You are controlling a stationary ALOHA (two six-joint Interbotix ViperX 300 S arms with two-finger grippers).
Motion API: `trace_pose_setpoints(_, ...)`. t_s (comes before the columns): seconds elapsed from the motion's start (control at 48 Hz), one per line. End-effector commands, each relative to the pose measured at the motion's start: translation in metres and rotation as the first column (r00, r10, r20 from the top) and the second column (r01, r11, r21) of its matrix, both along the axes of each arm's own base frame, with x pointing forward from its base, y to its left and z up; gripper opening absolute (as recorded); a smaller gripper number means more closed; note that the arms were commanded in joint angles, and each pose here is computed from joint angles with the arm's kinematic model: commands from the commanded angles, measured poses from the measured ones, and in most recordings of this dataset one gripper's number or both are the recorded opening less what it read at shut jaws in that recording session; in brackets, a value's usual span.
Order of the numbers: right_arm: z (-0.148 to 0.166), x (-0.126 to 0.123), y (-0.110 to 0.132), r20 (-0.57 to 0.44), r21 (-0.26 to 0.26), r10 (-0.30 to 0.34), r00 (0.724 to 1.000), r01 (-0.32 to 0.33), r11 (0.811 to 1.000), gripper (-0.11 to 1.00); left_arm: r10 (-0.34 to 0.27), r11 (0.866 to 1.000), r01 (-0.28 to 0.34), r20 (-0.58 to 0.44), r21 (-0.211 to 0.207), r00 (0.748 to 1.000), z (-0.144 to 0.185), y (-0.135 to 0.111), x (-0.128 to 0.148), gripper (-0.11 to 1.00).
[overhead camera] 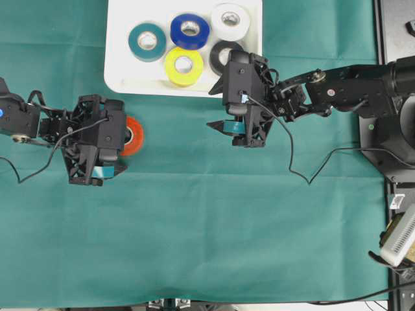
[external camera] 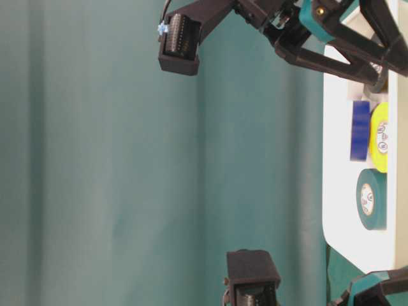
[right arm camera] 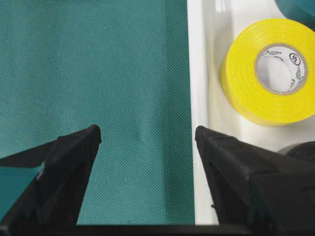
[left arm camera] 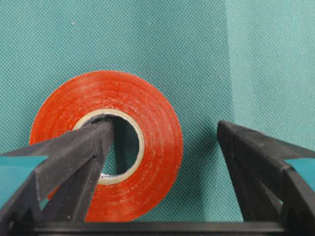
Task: Put the tape alternately from left to right into the white case.
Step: 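Move the left gripper down and grasp the red tape roll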
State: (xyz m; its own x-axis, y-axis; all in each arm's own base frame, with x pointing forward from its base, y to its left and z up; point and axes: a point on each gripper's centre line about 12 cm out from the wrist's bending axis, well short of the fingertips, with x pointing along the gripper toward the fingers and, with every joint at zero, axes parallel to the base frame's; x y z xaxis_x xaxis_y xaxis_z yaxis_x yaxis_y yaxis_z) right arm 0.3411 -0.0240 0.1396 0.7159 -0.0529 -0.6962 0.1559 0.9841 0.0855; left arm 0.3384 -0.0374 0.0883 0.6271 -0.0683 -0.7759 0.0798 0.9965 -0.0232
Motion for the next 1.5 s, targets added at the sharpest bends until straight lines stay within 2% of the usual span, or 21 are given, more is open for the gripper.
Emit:
trace_pose_setpoints(0.0, 0.023, 0.001, 0.001, 0.07, -0.006, 0.005, 0.998, -0.004, 1.0, 0.85, -0.001, 1.0, 0.001, 0.026, -0.002, 1.0, 0.008, 0.0, 0.004, 0.63)
trace_pose_setpoints(0.063, 0.023, 0.001, 0.001, 0.069, -0.005, 0.004, 0.998, -0.004, 1.0, 0.85, -0.005, 1.0, 0.005, 0.026, 0.001, 1.0, 0.008, 0.0, 0.004, 0.53)
trace_pose_setpoints(0.229, 0.023, 0.001, 0.001, 0.069, -0.005, 0.004, 0.998, -0.004, 1.0, 0.85, -0.004, 1.0, 0.004, 0.025, 0.002, 1.0, 0.007, 0.0, 0.003, 0.12)
trace_pose_setpoints(0.334, 0.023, 0.001, 0.001, 0.068, -0.006, 0.005, 0.998, -0.004, 1.0, 0.85, -0.004, 1.0, 0.004, 0.028, 0.002, 1.0, 0.008, 0.0, 0.003, -0.01)
trace_pose_setpoints(0.626, 0.024, 0.001, 0.001, 0.071, -0.006, 0.005, 0.997, -0.005, 1.0, 0.85, -0.004, 1.0, 0.004, 0.066, -0.002, 0.998, 0.022, 0.0, 0.004, -0.02)
trace_pose_setpoints(1.188, 0.024, 0.002, 0.001, 0.073, -0.005, 0.004, 0.997, -0.003, 1.0, 0.85, -0.006, 1.0, 0.01, 0.214, -0.015, 0.977, 0.083, 0.001, -0.004, -0.02)
trace_pose_setpoints(1.48, 0.024, 0.002, 0.001, 0.072, -0.005, 0.004, 0.997, -0.004, 1.0, 0.85, 0.039, 0.999, -0.037, 0.23, -0.011, 0.973, 0.087, 0.018, -0.003, -0.02)
